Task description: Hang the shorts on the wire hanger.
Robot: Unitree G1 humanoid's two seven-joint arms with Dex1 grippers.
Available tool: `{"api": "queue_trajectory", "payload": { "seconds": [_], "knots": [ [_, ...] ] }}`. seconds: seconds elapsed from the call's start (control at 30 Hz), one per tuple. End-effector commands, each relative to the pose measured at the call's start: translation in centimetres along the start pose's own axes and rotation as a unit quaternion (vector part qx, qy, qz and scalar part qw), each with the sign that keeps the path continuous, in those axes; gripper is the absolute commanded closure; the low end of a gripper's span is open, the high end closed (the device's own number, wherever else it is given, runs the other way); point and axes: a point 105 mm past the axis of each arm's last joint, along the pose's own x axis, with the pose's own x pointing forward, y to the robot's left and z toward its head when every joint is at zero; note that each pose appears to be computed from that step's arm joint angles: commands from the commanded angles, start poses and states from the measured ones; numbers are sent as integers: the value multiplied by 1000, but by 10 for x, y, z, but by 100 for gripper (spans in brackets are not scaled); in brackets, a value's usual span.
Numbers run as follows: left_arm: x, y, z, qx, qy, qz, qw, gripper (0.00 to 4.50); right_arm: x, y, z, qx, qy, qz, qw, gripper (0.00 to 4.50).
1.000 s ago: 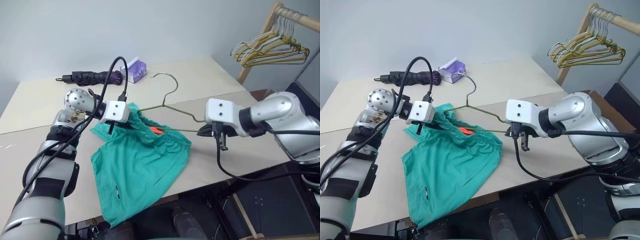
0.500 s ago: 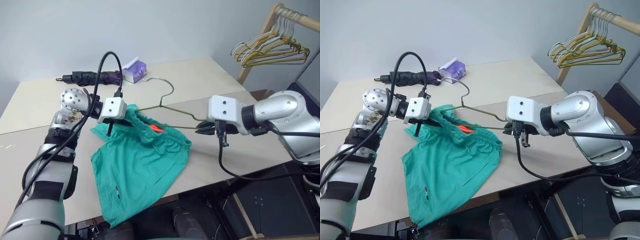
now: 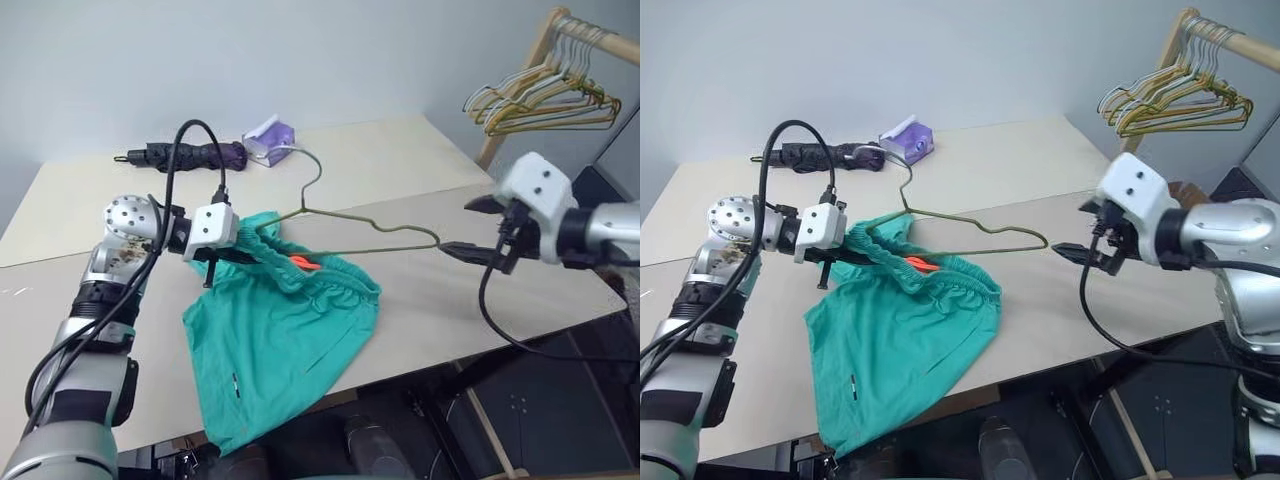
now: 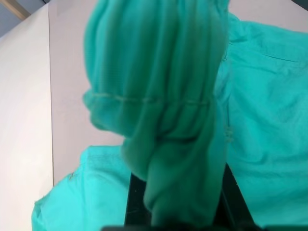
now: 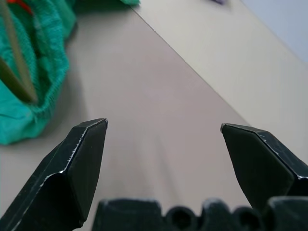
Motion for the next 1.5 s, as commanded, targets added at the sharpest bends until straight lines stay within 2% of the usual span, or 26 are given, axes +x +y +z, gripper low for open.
{"api": "queue_trajectory", "payload": {
  "seconds": [0.03,0.13,0.27,0.4,0.63,0.8,0.83,0.87,1.0,1.03,1.27,1.5],
  "knots": [
    [-10,10,11,10,-15,34,999,450,-13,3,1,21,-41,-23,999,2],
    [-9,11,12,5,-19,36,999,450,-7,18,-16,53,-43,-8,998,2],
    [-10,13,13,3,-19,38,999,450,18,49,-34,91,-50,34,994,2],
    [-10,16,15,5,-19,43,999,450,49,76,-32,130,-76,72,986,2],
    [-13,16,14,5,-17,49,999,450,99,96,-29,181,-80,104,975,2],
    [-16,16,13,5,-15,53,998,450,114,105,-23,204,-96,134,965,2],
    [-16,15,12,5,-15,54,998,450,116,108,-20,209,-100,141,962,39],
    [-16,15,11,4,-15,55,998,450,117,110,-19,213,-102,149,960,55],
    [-15,14,10,2,-15,55,998,450,122,113,-20,225,-104,148,957,193],
    [-15,14,10,1,-15,55,998,450,122,112,-20,227,-108,146,957,214],
    [-18,18,5,-25,-19,67,997,450,107,102,-31,236,-116,124,957,448],
    [-28,10,-3,-36,-10,46,998,450,92,73,-43,235,-98,82,964,448]
  ]
}}
